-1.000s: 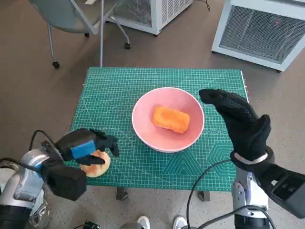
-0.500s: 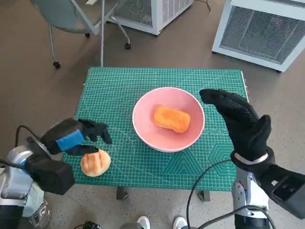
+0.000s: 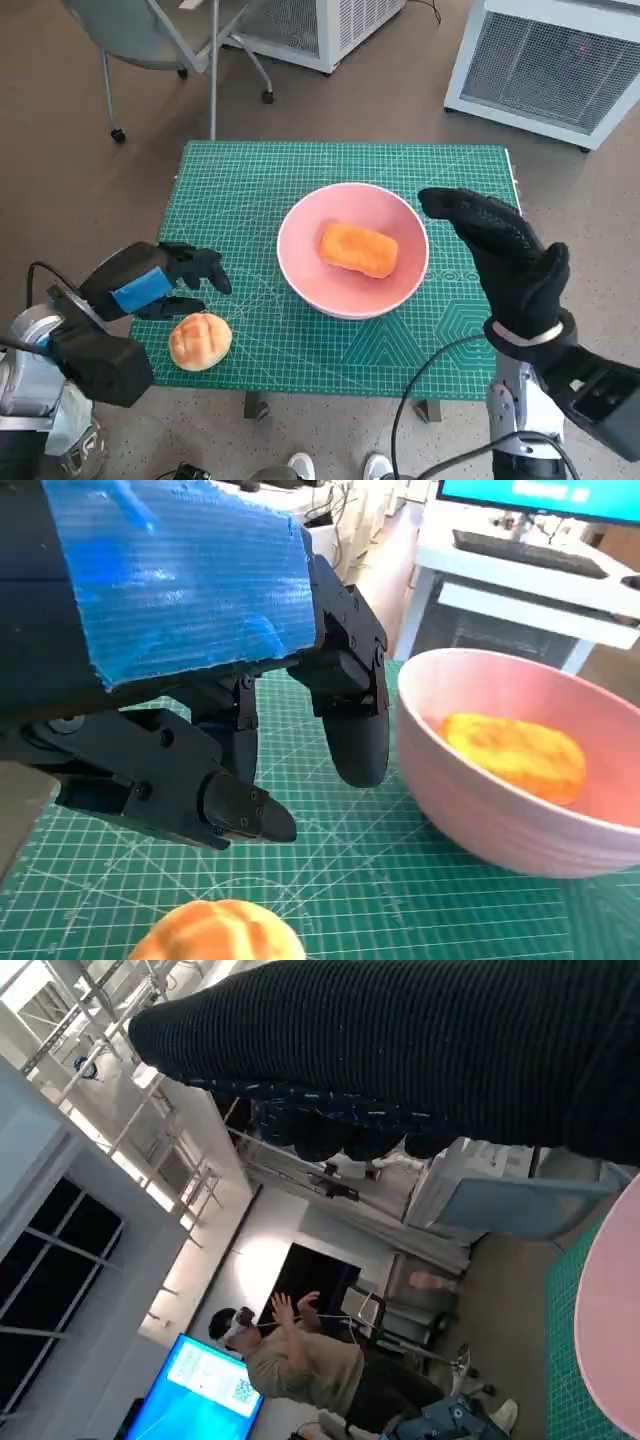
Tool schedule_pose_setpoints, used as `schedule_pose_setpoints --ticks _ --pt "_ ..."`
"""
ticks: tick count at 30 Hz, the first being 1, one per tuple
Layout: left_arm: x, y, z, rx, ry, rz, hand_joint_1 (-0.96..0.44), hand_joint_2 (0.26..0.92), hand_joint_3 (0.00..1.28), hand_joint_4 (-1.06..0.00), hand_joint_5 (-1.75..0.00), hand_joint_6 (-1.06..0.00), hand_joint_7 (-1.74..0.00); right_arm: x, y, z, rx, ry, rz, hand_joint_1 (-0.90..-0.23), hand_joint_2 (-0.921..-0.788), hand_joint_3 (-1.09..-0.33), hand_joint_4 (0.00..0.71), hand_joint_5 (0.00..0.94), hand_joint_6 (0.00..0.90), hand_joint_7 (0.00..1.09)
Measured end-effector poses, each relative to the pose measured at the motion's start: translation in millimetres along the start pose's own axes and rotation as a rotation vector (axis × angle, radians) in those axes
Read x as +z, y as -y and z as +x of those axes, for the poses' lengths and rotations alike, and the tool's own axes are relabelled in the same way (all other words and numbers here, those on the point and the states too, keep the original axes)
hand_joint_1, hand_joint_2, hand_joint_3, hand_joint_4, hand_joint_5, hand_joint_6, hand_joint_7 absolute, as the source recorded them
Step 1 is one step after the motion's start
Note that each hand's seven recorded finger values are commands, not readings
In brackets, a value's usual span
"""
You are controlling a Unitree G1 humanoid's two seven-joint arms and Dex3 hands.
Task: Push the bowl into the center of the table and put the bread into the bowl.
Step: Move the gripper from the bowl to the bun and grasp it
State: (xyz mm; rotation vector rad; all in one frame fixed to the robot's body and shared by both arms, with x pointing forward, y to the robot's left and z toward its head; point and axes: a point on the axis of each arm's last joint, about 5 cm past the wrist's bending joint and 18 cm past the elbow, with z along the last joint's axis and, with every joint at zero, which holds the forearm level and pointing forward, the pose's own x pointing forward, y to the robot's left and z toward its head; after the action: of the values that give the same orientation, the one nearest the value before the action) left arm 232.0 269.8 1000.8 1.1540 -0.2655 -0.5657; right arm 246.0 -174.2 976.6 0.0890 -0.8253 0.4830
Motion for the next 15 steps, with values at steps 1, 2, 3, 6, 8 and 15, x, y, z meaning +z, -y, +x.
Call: schedule_pose_setpoints --ticks 1,2,3,6,8,15 --pt "1.6 -1.4 -1.6 -0.017 -0.008 0.002 -0.09 0.771 0.07 -0.31 -0.34 -0.37 -0.39 0.0 0.0 -0.2 -0.001 0.000 0.000 -0.624 -0.921 -0.733 -0.001 -0.001 -0.001 0.33" --pt "3.0 -2.9 -3.8 -0.043 -0.027 0.004 -0.12 0.757 0.05 -0.26 -0.28 -0.35 -0.31 0.0 0.1 -0.4 -0.001 0.000 0.000 -0.624 -0.921 -0.733 -0.001 -0.001 -0.001 0.33" --pt "5.2 -4.9 -5.9 -0.071 -0.049 0.008 -0.16 0.736 0.04 -0.20 -0.18 -0.31 -0.20 0.0 0.1 -0.5 -0.002 0.000 -0.001 -0.623 -0.921 -0.733 -0.001 -0.001 -0.001 0.33" --pt "10.1 -9.9 -10.9 -0.144 -0.127 0.009 -0.29 0.714 0.02 -0.10 -0.06 -0.26 -0.07 0.1 0.2 -0.6 -0.003 0.000 -0.002 -0.623 -0.921 -0.733 -0.001 -0.001 -0.001 0.33" --pt "15.1 -12.9 -13.9 -0.184 -0.181 0.020 -0.34 0.710 0.01 -0.07 -0.03 -0.23 -0.03 0.1 0.2 -0.6 -0.003 0.000 -0.002 -0.623 -0.921 -0.733 -0.001 -0.001 -0.001 0.33" --pt "23.7 -9.2 -20.4 -0.232 -0.242 0.020 -0.42 0.710 0.01 -0.03 0.00 -0.20 0.00 -0.1 -0.1 -0.5 -0.003 -0.001 -0.002 -0.626 -0.921 -0.733 -0.001 -0.001 -0.001 0.33"
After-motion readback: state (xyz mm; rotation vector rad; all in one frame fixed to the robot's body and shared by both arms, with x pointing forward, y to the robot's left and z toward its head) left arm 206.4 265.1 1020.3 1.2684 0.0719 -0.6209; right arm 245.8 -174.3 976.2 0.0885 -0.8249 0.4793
